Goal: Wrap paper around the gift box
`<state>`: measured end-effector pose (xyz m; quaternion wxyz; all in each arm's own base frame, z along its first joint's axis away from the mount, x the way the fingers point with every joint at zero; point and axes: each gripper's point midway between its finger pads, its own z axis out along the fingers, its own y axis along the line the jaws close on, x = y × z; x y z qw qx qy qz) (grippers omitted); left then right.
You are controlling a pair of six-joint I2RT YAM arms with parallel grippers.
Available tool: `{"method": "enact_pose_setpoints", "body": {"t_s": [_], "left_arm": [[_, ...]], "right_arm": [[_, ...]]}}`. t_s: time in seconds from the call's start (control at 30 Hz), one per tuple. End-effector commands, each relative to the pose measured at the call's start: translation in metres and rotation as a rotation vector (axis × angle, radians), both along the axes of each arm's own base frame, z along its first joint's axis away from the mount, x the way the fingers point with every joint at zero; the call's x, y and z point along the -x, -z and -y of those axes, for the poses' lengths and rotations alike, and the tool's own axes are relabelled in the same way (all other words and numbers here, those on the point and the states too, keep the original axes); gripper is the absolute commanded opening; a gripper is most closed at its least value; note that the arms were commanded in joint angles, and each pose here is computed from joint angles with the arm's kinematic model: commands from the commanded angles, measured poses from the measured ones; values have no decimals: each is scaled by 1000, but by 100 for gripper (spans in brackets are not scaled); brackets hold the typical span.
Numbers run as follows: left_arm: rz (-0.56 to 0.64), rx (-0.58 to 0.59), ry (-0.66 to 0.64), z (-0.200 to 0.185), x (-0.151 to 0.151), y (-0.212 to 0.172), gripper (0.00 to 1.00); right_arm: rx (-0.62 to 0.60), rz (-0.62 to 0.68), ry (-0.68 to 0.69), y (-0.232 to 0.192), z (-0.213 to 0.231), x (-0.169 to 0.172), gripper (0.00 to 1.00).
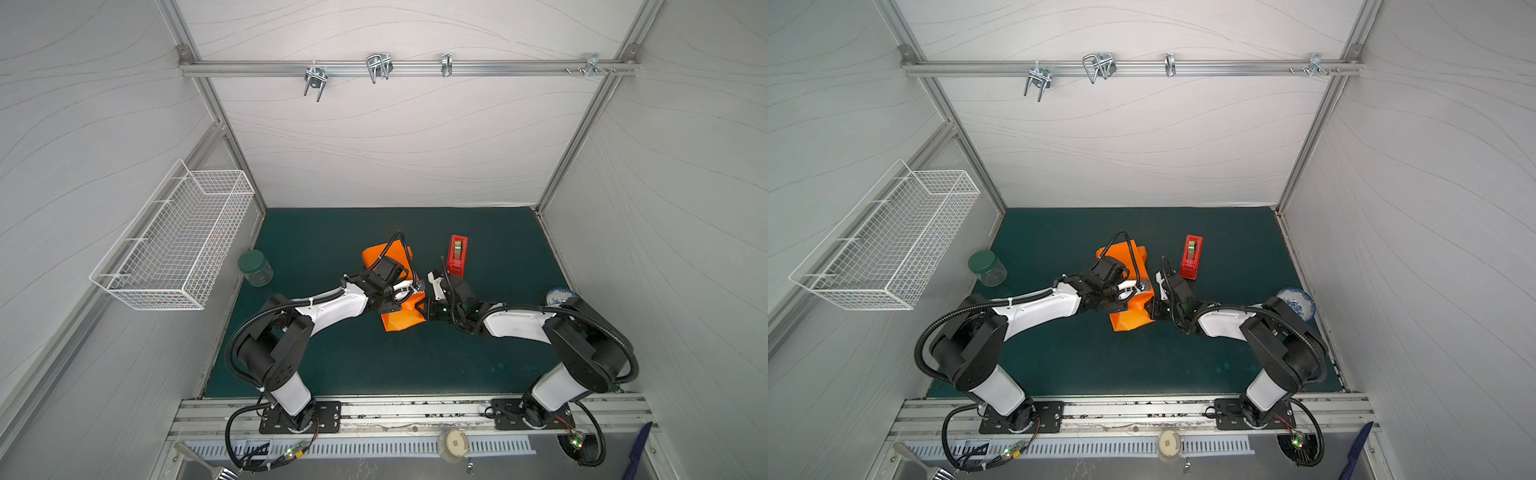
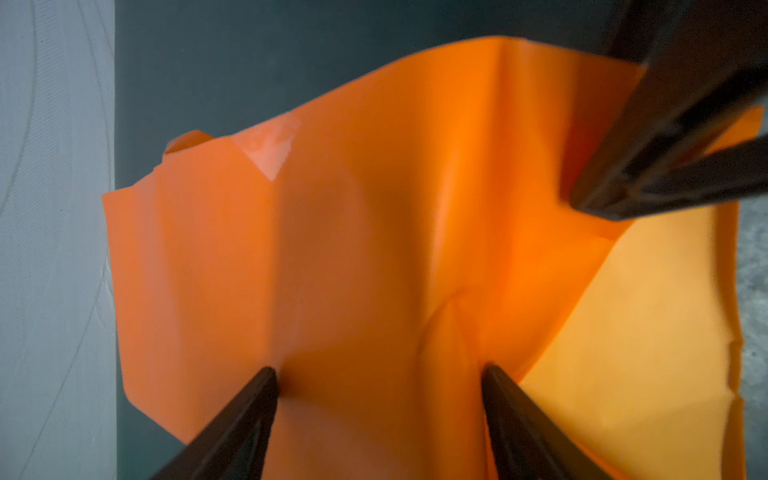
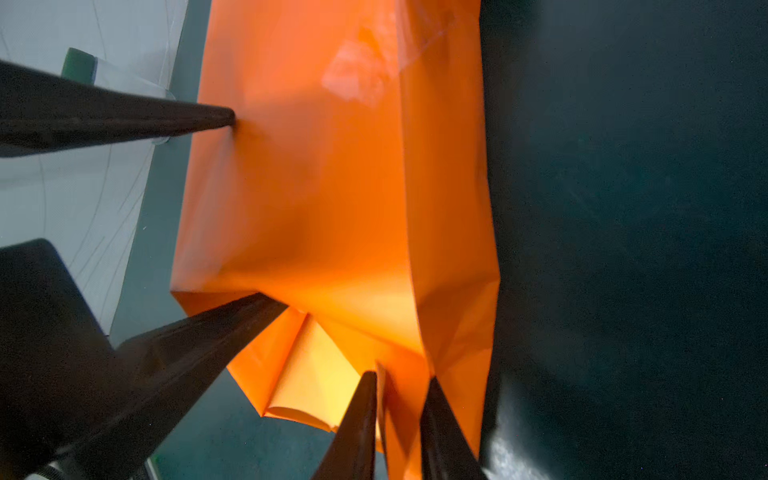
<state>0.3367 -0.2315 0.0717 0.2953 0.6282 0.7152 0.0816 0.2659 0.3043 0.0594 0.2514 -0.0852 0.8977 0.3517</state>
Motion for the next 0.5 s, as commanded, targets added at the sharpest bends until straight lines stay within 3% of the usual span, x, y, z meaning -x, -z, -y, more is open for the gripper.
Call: {"method": "enact_pose_setpoints", "body": {"t_s": [0.0,0.47], "left_arm": [[-46,-30,1,-3,5,16,78],[-49,-30,-1,-2,5,16,78]], "right_arm": [[-37,2,-2,-5,-6,0,21],[77,-20,98,12,31,-11,28]]}}
